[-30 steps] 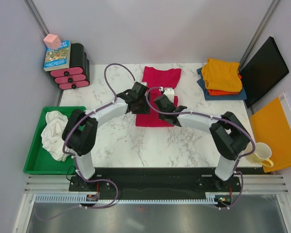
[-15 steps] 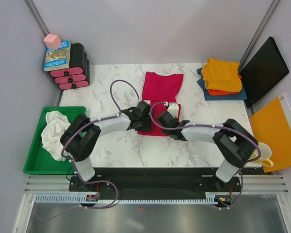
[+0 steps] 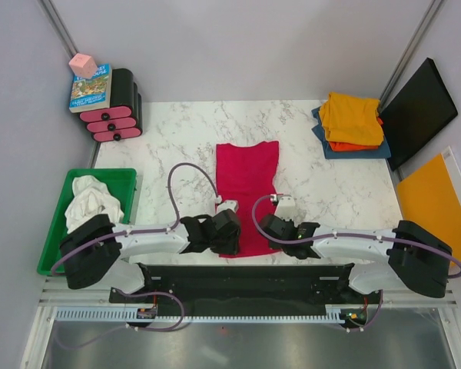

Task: Fold and stack the t-shirts
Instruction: Fold the folded rectangular tshirt in 1/3 of the way, then grab one side of the 2/3 rectangular tshirt with both arms

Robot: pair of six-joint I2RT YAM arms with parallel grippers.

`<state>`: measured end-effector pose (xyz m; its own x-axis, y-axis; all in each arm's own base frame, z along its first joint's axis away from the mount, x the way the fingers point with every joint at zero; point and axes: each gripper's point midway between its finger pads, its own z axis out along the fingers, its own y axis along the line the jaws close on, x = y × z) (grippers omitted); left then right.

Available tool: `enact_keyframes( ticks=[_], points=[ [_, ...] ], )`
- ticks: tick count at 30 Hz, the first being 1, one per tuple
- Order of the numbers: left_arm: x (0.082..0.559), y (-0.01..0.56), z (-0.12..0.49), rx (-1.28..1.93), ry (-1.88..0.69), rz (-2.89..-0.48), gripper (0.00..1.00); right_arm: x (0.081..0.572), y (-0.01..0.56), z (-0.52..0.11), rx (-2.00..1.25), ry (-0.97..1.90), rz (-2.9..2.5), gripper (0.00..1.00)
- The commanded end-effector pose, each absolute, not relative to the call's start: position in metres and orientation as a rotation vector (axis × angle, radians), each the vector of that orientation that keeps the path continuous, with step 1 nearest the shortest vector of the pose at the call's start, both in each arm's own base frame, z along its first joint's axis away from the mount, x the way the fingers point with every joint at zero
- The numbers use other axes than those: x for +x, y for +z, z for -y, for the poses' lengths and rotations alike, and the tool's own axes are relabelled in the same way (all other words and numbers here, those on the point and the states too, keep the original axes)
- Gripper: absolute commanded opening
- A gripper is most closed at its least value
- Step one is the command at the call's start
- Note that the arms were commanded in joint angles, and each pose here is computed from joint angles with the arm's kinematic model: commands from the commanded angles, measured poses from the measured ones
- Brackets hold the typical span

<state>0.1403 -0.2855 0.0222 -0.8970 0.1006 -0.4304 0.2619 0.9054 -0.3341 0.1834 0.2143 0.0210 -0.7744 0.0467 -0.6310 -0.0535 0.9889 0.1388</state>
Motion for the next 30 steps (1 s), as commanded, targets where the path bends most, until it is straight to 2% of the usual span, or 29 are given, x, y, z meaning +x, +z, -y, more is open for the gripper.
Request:
enact_keyframes(
  ticks=[1, 5, 7, 8, 9, 12, 17, 21, 30],
  points=[
    [0.108, 0.001, 0.227, 0.127, -0.324, -2.797, 0.46, 0.165, 0.023, -0.188, 0.061, 0.106, -2.471, 0.15],
    [0.114, 0.013, 0.22, 0.107, -0.316, -2.747, 0.46, 0.168, 0.03, -0.189, 0.05, 0.116, -2.445, 0.17],
    [0.119, 0.019, 0.221, 0.114, -0.295, -2.728, 0.48, 0.171, 0.036, -0.194, 0.041, 0.126, -2.428, 0.25],
    [0.121, 0.022, 0.222, 0.13, -0.289, -2.72, 0.52, 0.174, 0.041, -0.194, 0.033, 0.118, -2.404, 0.31],
    [0.125, 0.032, 0.229, 0.128, -0.309, -2.697, 0.55, 0.177, 0.051, -0.199, 0.037, 0.133, -2.375, 0.47],
    [0.128, 0.062, 0.24, 0.126, -0.379, -2.608, 0.65, 0.178, 0.078, -0.204, 0.027, 0.174, -2.32, 0.73],
    [0.119, 0.076, 0.239, 0.062, -0.469, -2.574, 0.72, 0.155, 0.074, -0.213, -0.022, 0.279, -2.375, 0.76],
    [0.112, 0.074, 0.232, 0.017, -0.485, -2.562, 0.73, 0.124, 0.065, -0.234, -0.046, 0.43, -2.406, 0.73],
    [0.113, 0.066, 0.221, -0.038, -0.441, -2.553, 0.73, 0.107, 0.044, -0.238, -0.096, 0.386, -2.44, 0.71]
  ],
)
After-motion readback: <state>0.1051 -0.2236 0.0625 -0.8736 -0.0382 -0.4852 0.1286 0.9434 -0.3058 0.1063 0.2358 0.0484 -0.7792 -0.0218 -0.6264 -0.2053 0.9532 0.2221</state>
